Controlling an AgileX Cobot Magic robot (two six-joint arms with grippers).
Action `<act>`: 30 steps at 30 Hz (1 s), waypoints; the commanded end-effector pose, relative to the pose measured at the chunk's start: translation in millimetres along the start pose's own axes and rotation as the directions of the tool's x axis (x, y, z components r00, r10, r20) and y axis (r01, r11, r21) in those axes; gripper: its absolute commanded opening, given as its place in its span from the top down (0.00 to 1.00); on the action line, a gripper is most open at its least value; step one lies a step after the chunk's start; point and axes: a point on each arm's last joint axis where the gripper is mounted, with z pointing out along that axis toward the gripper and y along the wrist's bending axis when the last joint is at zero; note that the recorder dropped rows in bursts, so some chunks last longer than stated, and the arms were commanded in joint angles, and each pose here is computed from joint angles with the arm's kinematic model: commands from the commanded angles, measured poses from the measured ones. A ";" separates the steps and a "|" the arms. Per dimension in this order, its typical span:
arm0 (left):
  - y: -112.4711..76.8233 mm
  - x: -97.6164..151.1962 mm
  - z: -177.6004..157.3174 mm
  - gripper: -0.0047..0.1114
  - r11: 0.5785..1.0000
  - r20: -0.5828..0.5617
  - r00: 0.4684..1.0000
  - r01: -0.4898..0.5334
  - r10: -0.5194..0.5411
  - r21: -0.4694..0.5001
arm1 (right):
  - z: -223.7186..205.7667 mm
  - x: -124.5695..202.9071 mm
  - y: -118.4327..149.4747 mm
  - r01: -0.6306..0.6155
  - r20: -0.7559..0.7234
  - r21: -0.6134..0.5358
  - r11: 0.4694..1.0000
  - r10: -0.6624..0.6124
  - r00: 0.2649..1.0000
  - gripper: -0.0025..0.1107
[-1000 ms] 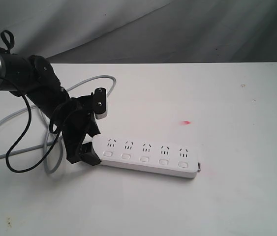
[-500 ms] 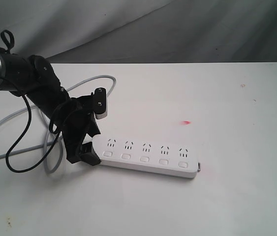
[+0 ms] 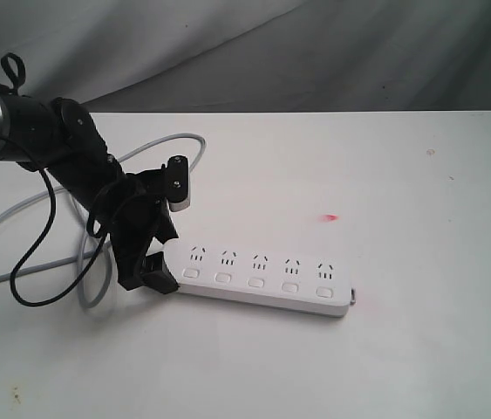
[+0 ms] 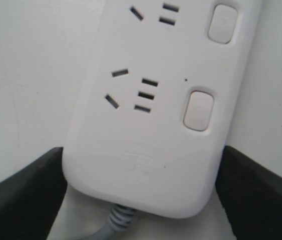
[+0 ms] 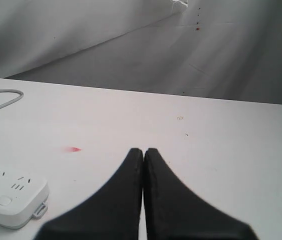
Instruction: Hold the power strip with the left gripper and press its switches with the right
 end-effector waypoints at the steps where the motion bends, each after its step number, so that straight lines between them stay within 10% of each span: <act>1: 0.2 -0.1 1.3 0.33 1.000 -0.001 1.000 0.009 -0.009 0.001 | -0.2 0.1 -0.7 0.003 0.008 0.011 1.000 -0.003 1.000 0.98; 30: -2.7 -4.6 2.0 0.30 0.997 0.050 0.996 0.067 -0.069 0.039 | -0.2 0.1 -0.7 0.003 0.008 0.011 1.000 -0.003 1.000 0.98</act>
